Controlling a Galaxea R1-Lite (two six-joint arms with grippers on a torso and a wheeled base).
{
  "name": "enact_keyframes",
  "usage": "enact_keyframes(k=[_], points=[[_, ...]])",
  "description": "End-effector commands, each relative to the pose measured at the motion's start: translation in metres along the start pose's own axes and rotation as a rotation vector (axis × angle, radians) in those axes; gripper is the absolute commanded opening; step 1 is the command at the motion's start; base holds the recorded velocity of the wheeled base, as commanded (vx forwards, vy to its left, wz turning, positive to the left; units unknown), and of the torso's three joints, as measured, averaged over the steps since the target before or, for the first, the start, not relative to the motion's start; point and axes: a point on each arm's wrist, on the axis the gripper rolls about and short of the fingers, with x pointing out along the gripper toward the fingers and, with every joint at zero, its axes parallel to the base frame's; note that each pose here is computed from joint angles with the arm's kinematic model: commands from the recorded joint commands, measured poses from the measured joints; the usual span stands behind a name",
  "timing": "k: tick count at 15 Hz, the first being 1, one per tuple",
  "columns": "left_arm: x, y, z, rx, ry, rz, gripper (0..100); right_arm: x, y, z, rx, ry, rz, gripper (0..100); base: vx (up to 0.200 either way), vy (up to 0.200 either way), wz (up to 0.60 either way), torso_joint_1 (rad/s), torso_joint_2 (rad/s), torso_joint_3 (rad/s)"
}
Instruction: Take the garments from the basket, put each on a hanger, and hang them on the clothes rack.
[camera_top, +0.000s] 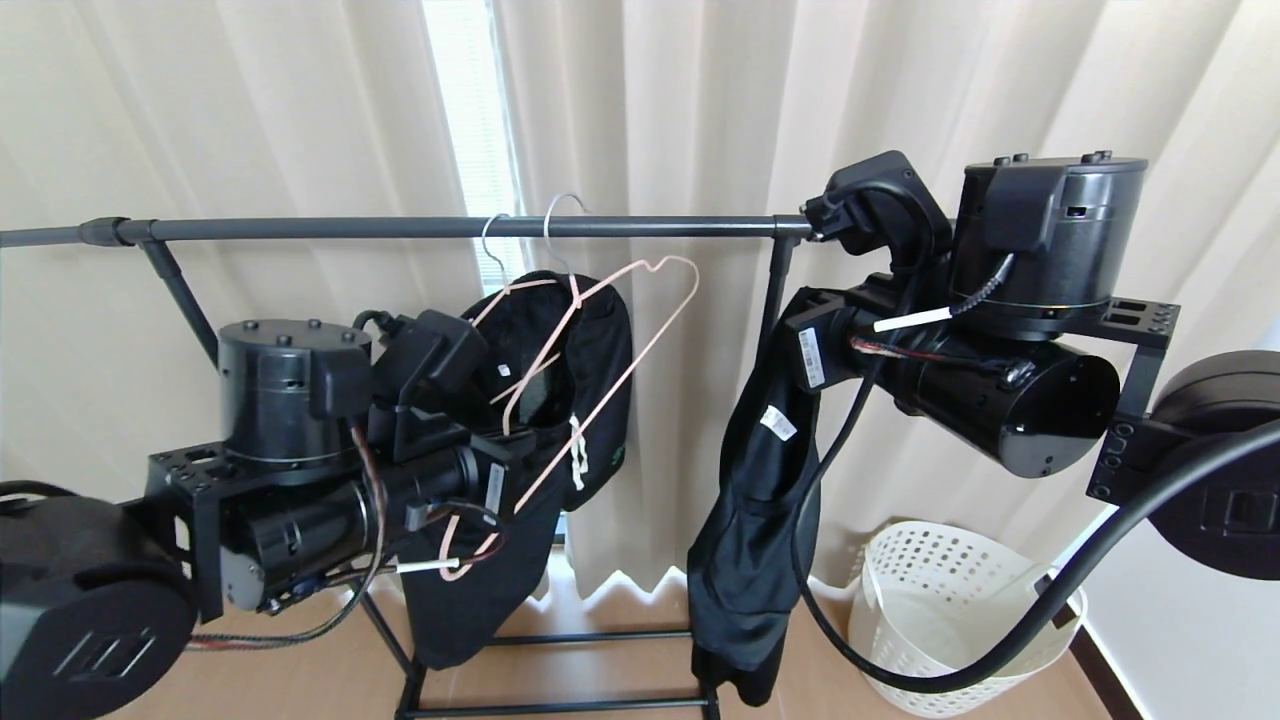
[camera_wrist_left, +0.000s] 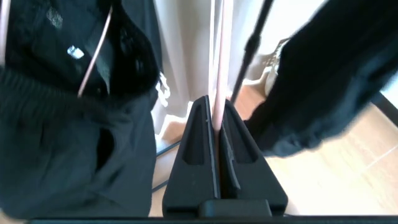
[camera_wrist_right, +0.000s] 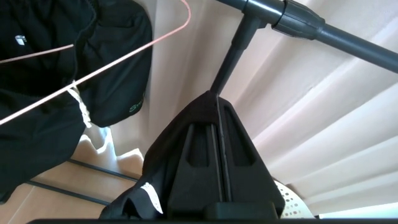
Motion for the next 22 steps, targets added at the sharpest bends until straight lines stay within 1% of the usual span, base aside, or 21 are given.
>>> enact_keyframes(k=[1, 3, 4, 6, 8, 11, 12, 13, 14, 15, 16, 18, 20, 22], points=[[-0.029, -0.002, -0.015, 0.003, -0.004, -0.008, 0, 0.004, 0.002, -0.002, -0.007, 0.008, -0.001, 0, 0.000, 0.000, 0.00, 0.000, 0.00, 0.000], [-0.036, -0.003, -0.023, 0.004, -0.016, -0.011, 0, 0.006, 0.003, -0.005, -0.011, 0.016, -0.001, 0, 0.000, 0.000, 0.00, 0.000, 0.00, 0.000], [-0.040, -0.010, -0.032, 0.014, -0.028, -0.037, 0, 0.012, 0.005, -0.006, -0.012, 0.020, -0.005, 0, 0.000, 0.000, 0.00, 0.000, 0.00, 0.000], [-0.043, -0.014, -0.040, 0.025, -0.032, -0.054, 0, 0.017, 0.007, -0.010, -0.018, 0.033, -0.007, 0, 0.000, 0.000, 0.00, 0.000, 0.00, 0.000], [-0.044, -0.018, -0.040, 0.028, -0.035, -0.072, 0, 0.019, 0.004, -0.007, -0.012, 0.027, -0.017, 0, 0.000, 0.000, 0.00, 0.000, 0.00, 0.000], [-0.045, -0.018, -0.046, 0.027, -0.015, -0.072, 0, 0.023, -0.003, -0.005, -0.004, 0.023, -0.038, 0, 0.000, 0.000, 0.00, 0.000, 0.00, 0.000], [-0.045, -0.018, -0.046, 0.023, -0.018, -0.070, 0, 0.024, -0.005, -0.004, -0.002, 0.022, -0.046, 0, 0.000, 0.000, 0.00, 0.000, 0.00, 0.000], [-0.045, -0.017, -0.045, 0.001, -0.017, -0.069, 0, 0.026, -0.008, -0.004, -0.001, 0.020, -0.054, 0, 0.000, 0.000, 0.00, 0.000, 0.00, 0.000], [-0.044, -0.017, -0.046, -0.008, -0.015, -0.071, 0, 0.027, -0.010, -0.003, 0.001, 0.018, -0.058, 0, 0.000, 0.000, 0.00, 0.000, 0.00, 0.000], [-0.044, -0.017, -0.047, -0.035, -0.009, -0.070, 0, 0.029, -0.015, 0.000, 0.009, 0.008, -0.069, 0, 0.000, 0.000, 0.00, 0.000, 0.00, 0.000], [-0.045, -0.018, -0.048, -0.039, -0.005, -0.071, 0, 0.031, -0.017, 0.002, 0.014, 0.003, -0.078, 0, 0.000, 0.000, 0.00, 0.000, 0.00, 0.000], [-0.044, -0.019, -0.049, -0.032, 0.001, -0.077, 0, 0.037, -0.015, -0.004, 0.007, 0.023, -0.085, 0, 0.000, 0.000, 0.00, 0.000, 0.00, 0.000], [-0.048, -0.023, -0.049, -0.024, -0.006, -0.092, 0, 0.036, -0.015, -0.006, 0.005, 0.030, -0.090, 0, 0.000, 0.000, 0.00, 0.000, 0.00, 0.000], [-0.049, -0.023, -0.050, -0.025, -0.004, -0.092, 0, 0.035, -0.016, -0.008, 0.002, 0.041, -0.118, 0, 0.000, 0.000, 0.00, 0.000, 0.00, 0.000]])
